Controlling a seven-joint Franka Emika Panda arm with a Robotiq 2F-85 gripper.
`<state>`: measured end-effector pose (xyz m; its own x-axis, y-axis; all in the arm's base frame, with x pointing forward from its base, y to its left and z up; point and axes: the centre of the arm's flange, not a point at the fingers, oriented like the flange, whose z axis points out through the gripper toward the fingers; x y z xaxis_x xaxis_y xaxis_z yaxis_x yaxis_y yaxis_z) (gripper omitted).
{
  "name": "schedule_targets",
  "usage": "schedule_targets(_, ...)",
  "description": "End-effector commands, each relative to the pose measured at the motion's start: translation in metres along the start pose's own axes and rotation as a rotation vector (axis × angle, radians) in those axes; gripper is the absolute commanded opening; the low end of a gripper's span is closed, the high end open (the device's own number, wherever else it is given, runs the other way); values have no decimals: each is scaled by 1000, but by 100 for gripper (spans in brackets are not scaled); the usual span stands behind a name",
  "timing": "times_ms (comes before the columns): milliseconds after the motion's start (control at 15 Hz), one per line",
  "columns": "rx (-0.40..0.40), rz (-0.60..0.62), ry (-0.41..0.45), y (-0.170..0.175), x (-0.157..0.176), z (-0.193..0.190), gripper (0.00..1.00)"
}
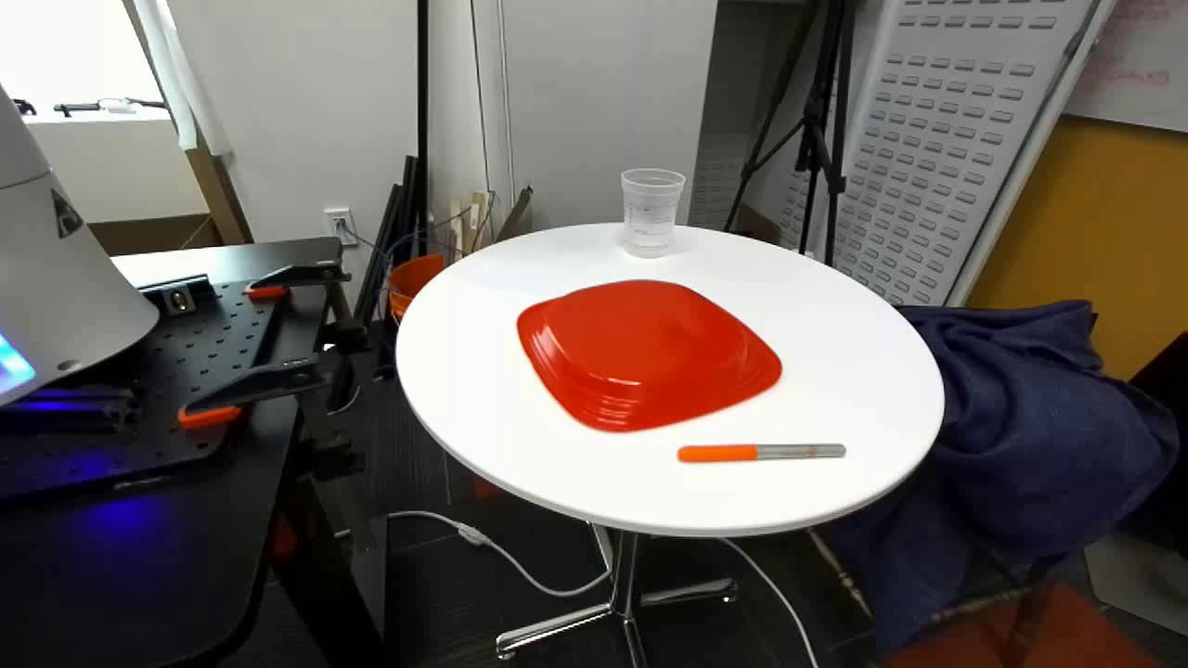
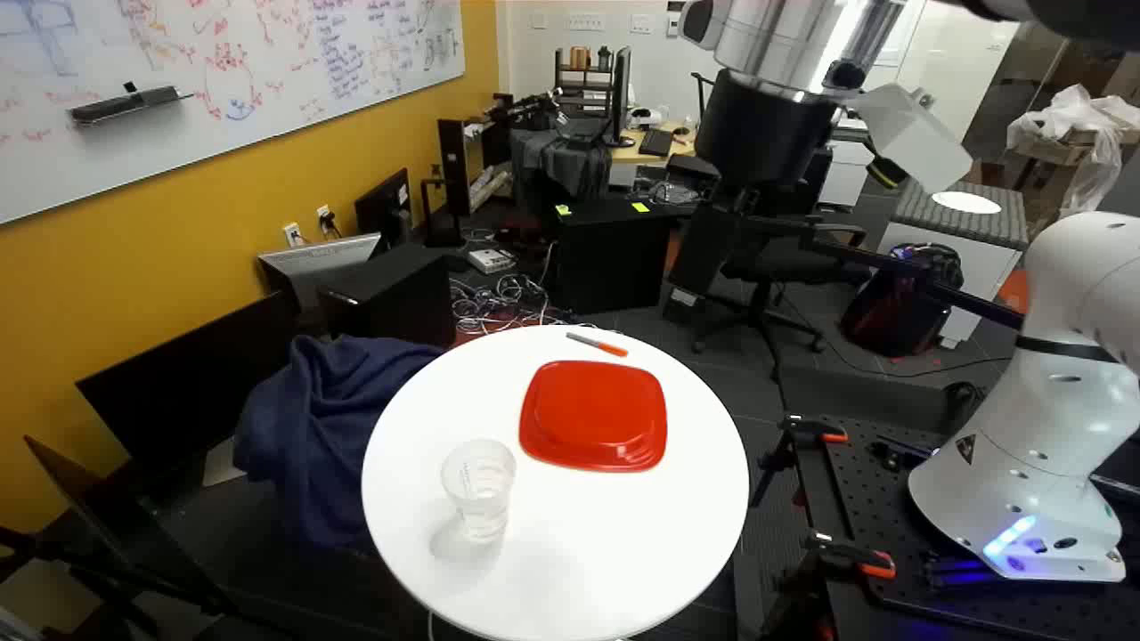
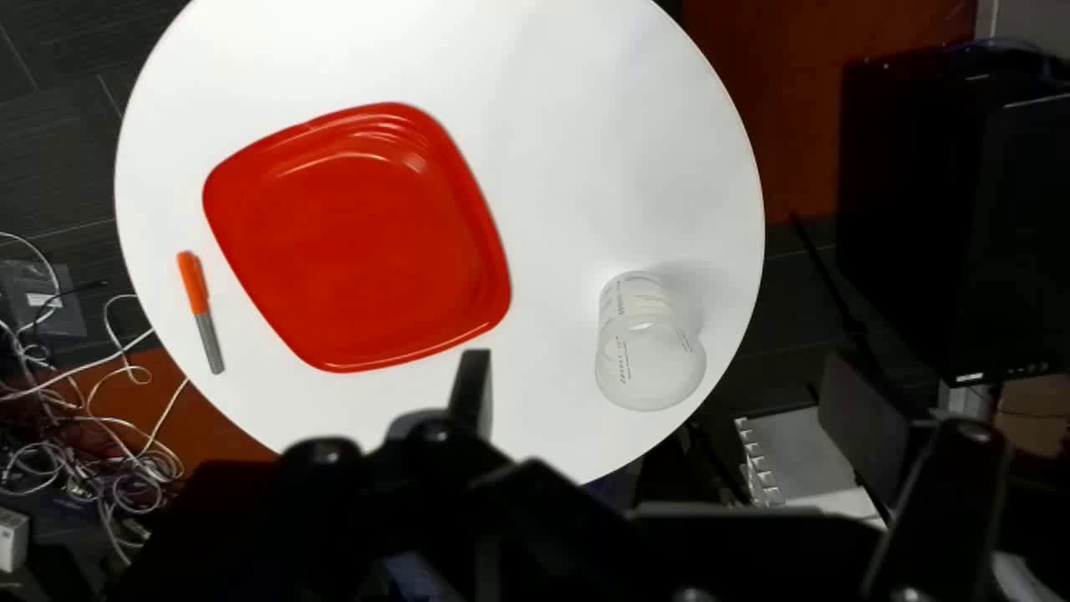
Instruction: Remove the orange pen from the table and put it inside the clear cup
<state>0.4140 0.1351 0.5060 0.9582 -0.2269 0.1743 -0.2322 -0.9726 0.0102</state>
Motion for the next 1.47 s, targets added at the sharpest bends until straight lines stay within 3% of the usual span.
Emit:
schedule_targets(0, 0, 0, 0, 0, 0, 0, 100)
schedule_targets(867, -22, -26, 28, 9, 2, -3, 100)
schedule_targets(1400, -10, 44, 80, 69, 19, -30, 100)
